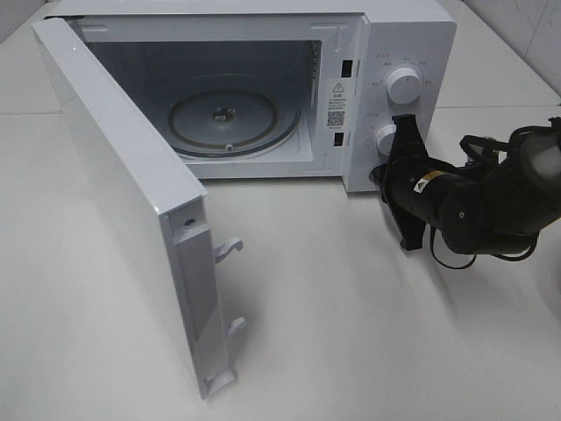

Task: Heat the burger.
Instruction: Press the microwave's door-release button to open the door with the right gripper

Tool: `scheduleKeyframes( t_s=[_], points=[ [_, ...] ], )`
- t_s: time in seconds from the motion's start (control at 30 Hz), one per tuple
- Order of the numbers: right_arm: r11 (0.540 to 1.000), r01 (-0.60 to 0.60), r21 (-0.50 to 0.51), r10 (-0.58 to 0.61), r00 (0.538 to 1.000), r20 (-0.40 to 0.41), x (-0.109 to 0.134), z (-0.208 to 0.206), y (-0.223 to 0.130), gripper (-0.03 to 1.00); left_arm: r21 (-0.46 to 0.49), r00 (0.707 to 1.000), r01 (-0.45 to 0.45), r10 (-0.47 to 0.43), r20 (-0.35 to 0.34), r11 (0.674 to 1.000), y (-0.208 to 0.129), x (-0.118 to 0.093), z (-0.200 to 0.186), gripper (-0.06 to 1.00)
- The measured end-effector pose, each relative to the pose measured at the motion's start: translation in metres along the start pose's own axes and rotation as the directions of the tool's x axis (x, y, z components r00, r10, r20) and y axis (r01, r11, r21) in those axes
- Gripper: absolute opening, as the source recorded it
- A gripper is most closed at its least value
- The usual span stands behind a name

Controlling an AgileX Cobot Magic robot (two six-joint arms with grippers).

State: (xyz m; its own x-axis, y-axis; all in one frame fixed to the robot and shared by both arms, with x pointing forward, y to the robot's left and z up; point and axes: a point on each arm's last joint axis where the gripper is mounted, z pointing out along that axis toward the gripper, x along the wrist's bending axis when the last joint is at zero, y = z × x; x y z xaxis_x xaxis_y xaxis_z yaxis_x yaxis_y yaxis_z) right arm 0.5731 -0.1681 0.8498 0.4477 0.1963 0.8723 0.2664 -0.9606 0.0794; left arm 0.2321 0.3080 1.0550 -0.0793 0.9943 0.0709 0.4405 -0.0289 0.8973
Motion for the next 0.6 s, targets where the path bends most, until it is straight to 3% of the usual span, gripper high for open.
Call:
scheduleKeyframes(
  t_s=[0.6],
  points=[
    [0.999,-0.04,0.017,0.04,0.999,0.003,-0.009,-0.018,0.003,0.0,0.0,1.0,0.0,0.0,0.0,1.0,0.0,0.0,0.0,1.0]
  ],
)
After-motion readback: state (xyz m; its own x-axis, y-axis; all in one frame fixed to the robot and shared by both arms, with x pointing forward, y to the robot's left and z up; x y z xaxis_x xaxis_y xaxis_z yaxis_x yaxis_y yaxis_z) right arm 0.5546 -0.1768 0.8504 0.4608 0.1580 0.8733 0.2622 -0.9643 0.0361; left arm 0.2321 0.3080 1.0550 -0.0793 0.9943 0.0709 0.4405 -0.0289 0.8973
